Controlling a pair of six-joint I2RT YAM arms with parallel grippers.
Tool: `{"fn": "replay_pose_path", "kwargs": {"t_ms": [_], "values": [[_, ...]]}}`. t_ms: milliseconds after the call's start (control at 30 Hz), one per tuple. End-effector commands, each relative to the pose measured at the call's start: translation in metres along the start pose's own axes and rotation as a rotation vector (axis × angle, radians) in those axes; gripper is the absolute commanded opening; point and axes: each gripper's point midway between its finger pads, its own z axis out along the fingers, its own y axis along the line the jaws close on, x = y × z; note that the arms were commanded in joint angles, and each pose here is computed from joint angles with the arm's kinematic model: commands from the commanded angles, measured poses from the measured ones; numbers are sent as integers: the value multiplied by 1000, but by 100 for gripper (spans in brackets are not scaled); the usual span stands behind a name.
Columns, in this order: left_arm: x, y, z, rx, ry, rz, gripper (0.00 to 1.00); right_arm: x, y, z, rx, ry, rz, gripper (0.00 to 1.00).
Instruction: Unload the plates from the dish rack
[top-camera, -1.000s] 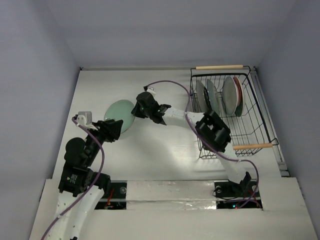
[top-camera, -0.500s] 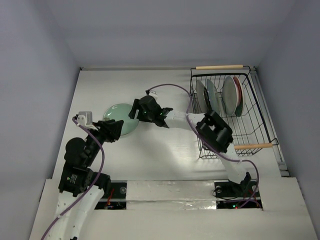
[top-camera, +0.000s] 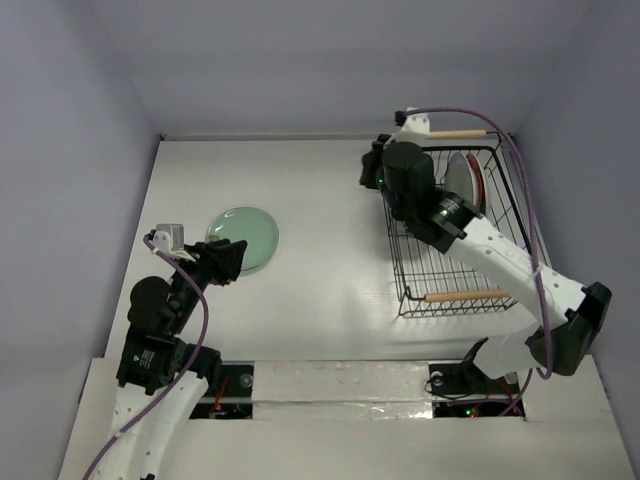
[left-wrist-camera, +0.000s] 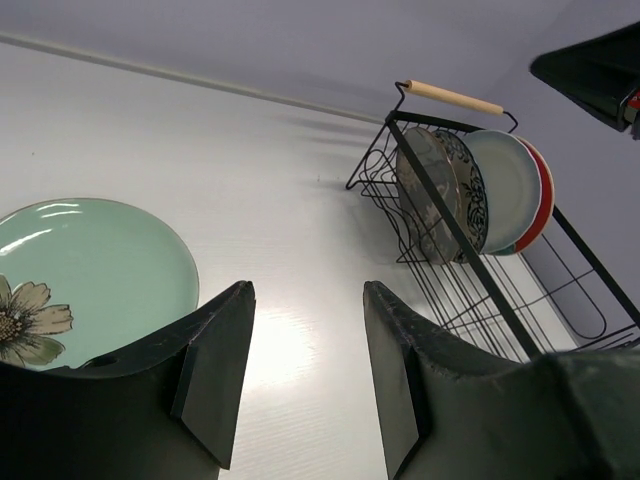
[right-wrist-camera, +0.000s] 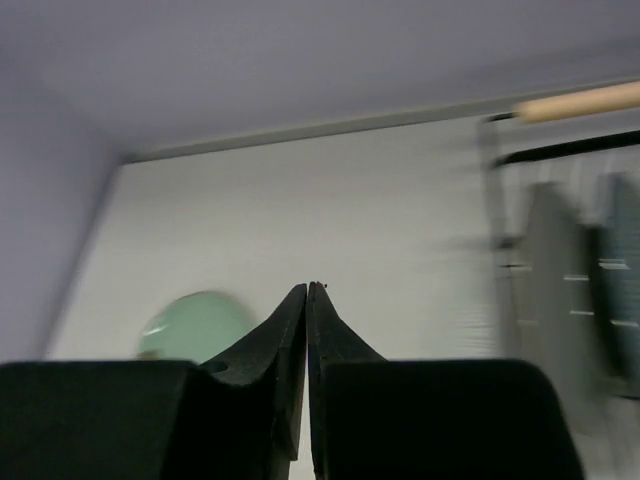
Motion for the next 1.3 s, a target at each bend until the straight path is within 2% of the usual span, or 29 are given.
{"fn": "replay_pose_path", "kwargs": {"t_ms": [0, 33, 133, 233, 367, 567, 700, 1067, 1133, 1200, 1233, 1267], "values": [[-15, -11, -1, 46, -54, 4, 44, 30, -91, -11, 330, 119, -328, 10], [-14, -11, -1, 49, -53, 4, 44, 29, -106, -15, 391, 149, -380, 22], [-14, -11, 0, 50, -51, 4, 44, 36, -125, -14, 449, 222, -450, 43], [-14, -11, 0, 50, -49, 4, 44, 40, -141, -11, 511, 267, -494, 50], [-13, -12, 0, 53, -47, 4, 45, 51, -153, 6, 545, 311, -525, 51], [-13, -13, 0, 59, -46, 5, 45, 55, -173, 17, 641, 326, -563, 50], [-13, -14, 0, 65, -46, 7, 45, 59, -183, 25, 673, 341, -579, 43], [-14, -14, -2, 64, -52, 9, 45, 71, -215, 39, 766, 376, -634, 41], [-14, -14, -1, 64, -52, 7, 44, 71, -221, 41, 789, 380, -648, 37], [-14, -14, -1, 64, -52, 9, 45, 63, -221, 41, 815, 361, -662, 27], [-14, -13, -1, 63, -52, 7, 44, 54, -224, 37, 856, 341, -683, 18], [-14, -14, -2, 64, -52, 9, 45, 48, -224, 35, 870, 330, -686, 14]]}}
